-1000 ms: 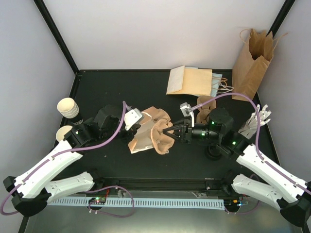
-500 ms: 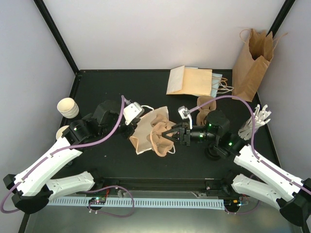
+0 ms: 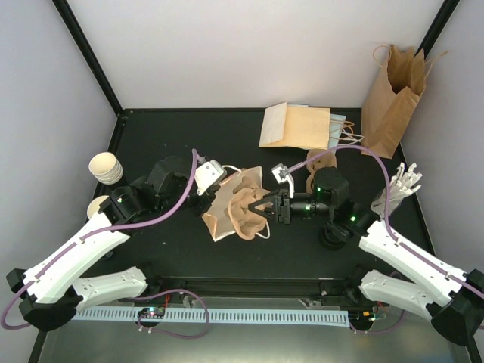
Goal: Pack the takeout coffee
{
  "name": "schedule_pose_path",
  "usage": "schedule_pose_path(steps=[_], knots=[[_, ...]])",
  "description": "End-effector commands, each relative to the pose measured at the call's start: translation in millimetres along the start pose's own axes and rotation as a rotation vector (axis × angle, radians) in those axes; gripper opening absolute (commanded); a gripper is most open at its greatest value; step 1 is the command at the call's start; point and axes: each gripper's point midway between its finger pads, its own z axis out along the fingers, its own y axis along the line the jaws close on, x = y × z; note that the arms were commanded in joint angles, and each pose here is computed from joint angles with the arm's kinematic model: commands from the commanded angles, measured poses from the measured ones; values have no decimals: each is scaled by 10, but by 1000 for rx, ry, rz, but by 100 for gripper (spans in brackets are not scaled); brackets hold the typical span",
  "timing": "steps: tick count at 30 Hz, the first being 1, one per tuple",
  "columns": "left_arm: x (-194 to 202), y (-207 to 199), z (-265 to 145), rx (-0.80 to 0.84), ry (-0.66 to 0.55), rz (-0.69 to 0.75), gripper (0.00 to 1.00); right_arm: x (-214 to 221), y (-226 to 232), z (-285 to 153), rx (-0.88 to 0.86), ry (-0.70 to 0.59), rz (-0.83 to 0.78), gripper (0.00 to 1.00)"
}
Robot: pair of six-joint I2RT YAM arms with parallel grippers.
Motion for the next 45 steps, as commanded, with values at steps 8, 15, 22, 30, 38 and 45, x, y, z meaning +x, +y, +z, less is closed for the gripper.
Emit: schedule_pose_path(steps=[8,15,22,30,38,45], knots=[[-127,-57,-76,13,-39,19,1,-296,-70,63,114,-27,-30,30],[-132,-18,-92,-11,-45,1,2,-343,-220,1,215,-63,-61,28],[-174,-83,-89,22,-59,-6,2,-289,-321,-16,368,-29,-179,27],[-165,-138,-59,41,-53,-7,2,-299,-290,119,490,-55,-300,26],[-173,-129,-88,36,-61,-11,2,-389,-428,7,619,-149,-292,26],[-182,-140,-74,41,-63,-12,1,-291,-504,37,718,-97,-365,26]])
